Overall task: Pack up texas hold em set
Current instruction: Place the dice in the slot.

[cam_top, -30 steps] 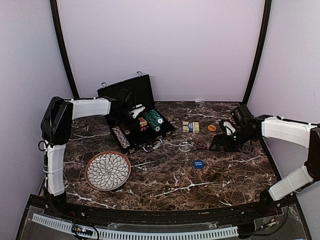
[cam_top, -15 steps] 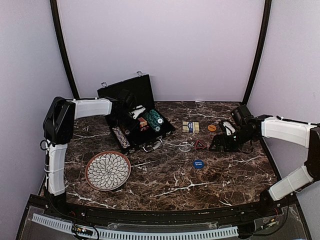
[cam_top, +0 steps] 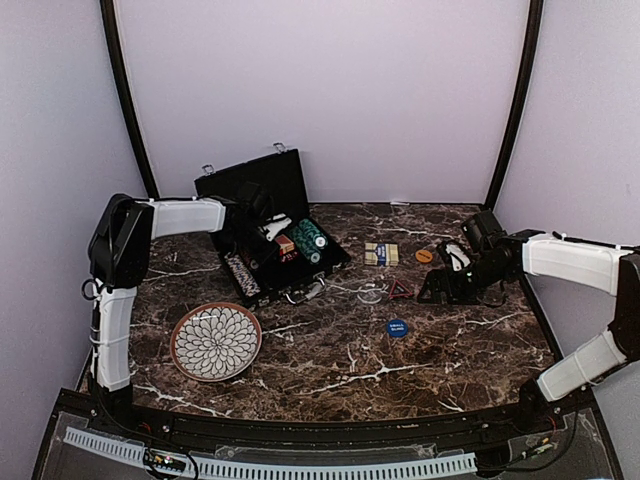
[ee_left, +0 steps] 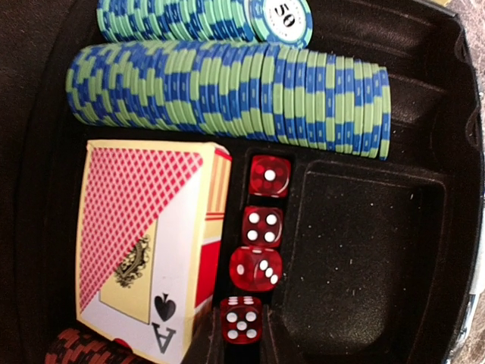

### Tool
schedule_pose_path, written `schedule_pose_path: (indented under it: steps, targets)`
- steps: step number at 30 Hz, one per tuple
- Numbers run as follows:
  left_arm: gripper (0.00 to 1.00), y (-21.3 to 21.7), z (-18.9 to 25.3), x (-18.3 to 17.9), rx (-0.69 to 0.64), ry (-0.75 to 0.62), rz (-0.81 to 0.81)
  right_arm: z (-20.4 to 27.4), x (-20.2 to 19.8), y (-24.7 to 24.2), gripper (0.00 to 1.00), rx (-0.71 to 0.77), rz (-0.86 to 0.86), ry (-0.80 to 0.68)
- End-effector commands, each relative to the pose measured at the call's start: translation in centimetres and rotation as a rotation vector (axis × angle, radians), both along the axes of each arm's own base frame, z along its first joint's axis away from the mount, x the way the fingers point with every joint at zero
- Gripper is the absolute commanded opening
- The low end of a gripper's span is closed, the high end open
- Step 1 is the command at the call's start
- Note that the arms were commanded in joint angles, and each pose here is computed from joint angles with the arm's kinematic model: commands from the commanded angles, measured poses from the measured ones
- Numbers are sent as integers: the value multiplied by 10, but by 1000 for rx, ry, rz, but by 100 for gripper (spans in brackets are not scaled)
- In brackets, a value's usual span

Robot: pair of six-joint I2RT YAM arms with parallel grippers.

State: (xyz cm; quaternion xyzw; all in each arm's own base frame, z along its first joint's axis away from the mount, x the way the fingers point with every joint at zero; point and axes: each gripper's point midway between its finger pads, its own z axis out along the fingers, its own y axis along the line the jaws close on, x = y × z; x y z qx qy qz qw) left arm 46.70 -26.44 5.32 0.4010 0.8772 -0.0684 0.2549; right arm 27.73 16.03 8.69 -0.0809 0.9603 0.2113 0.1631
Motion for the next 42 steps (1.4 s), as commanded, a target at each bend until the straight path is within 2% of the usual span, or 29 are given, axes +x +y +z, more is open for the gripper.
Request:
schedule_pose_path:
  steps: [1,15,26,42]
  targets:
    - [5,2,0,2,6,4,-6,4,8,1,94,14,-2,-23]
    - [11,4,4,10,17,-22,22,3,7,1,94,14,0,-19]
    - [22,5,7,8,26,-9,23,2,7,2,95,15,3,-15]
    - [29,-4,34,-3,-53,2,7,2,7,3,95,23,9,-14]
